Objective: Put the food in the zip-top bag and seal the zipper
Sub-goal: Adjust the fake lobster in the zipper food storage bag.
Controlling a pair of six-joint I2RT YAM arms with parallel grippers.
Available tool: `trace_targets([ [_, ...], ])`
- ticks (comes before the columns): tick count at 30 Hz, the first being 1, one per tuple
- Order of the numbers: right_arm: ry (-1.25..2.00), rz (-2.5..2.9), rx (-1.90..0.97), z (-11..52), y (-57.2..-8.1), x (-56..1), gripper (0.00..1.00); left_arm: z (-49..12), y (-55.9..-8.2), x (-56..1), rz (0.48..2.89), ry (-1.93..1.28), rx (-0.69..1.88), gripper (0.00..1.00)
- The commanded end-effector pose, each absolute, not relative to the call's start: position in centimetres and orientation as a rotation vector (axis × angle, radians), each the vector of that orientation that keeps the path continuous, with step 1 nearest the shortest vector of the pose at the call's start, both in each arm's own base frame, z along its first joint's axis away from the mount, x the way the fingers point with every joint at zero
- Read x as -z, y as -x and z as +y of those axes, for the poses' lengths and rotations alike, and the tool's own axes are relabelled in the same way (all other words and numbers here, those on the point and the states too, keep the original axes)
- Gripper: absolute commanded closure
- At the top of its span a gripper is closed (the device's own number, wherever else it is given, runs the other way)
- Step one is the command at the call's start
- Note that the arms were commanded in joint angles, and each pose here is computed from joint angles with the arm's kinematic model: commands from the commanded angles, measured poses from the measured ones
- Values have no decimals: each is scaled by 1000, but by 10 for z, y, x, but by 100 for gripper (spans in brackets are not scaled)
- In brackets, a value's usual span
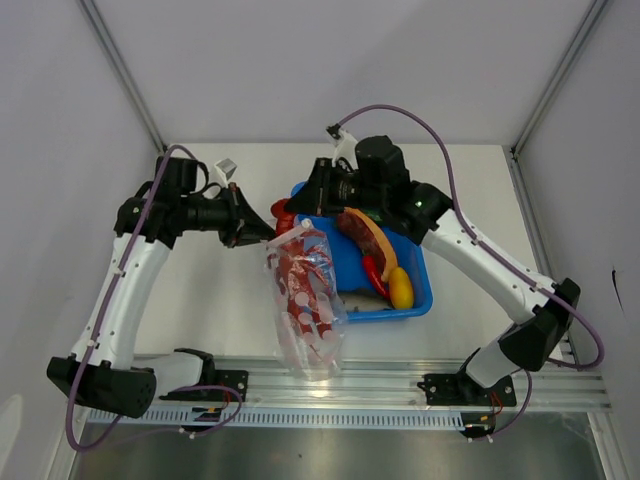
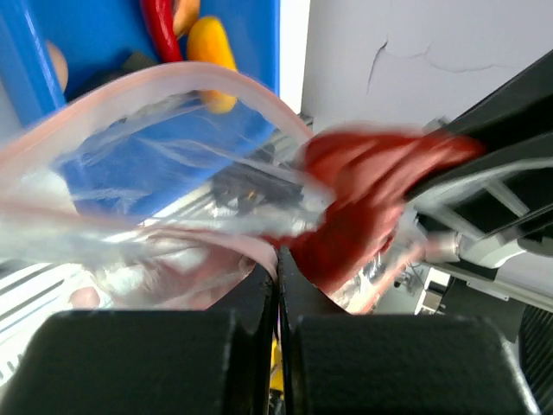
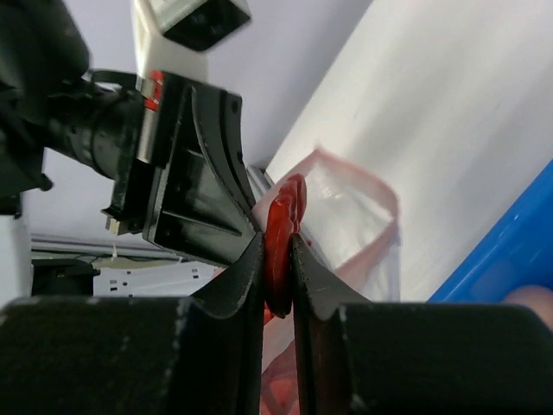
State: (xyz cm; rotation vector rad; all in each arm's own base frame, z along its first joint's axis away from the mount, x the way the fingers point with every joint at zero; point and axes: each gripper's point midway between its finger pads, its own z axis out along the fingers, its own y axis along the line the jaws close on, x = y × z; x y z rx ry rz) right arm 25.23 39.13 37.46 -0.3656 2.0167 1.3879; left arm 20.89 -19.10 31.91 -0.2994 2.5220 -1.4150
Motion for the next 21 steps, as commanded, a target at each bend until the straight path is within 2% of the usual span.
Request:
trace_targets([
  [1,437,2174,-1372,408,-223,-362,100,-195,-225,-351,2376,210,1438,99],
  [6,464,2216,-1302,406,-220,-355,99,-195,-231,-365,2319,208,1434,99],
  [7,466,2215,-1293,404,-220,-355,87,-195,-232,-369,2298,197,1434,99],
  [9,480,2210,-1286,403,-218,-356,77,-196,-233,-375,2281,192,1438,99],
  [10,488,2203,-1280,401,-218,-358,64,-196,-234,-376,2279,192,1439,99],
  [12,502,2193,-1264,398,-217,-361,46,-196,-235,-378,2277,185,1438,99],
  [14,501,2189,-1224,393,-220,-362,39,-195,-234,-375,2286,185,1428,99],
  [16,507,2170,-1199,388,-223,-368,35,-193,-232,-374,2291,179,1408,99],
  [21,486,2149,-1132,369,-236,-376,33,-186,-224,-367,2299,129,1329,99],
])
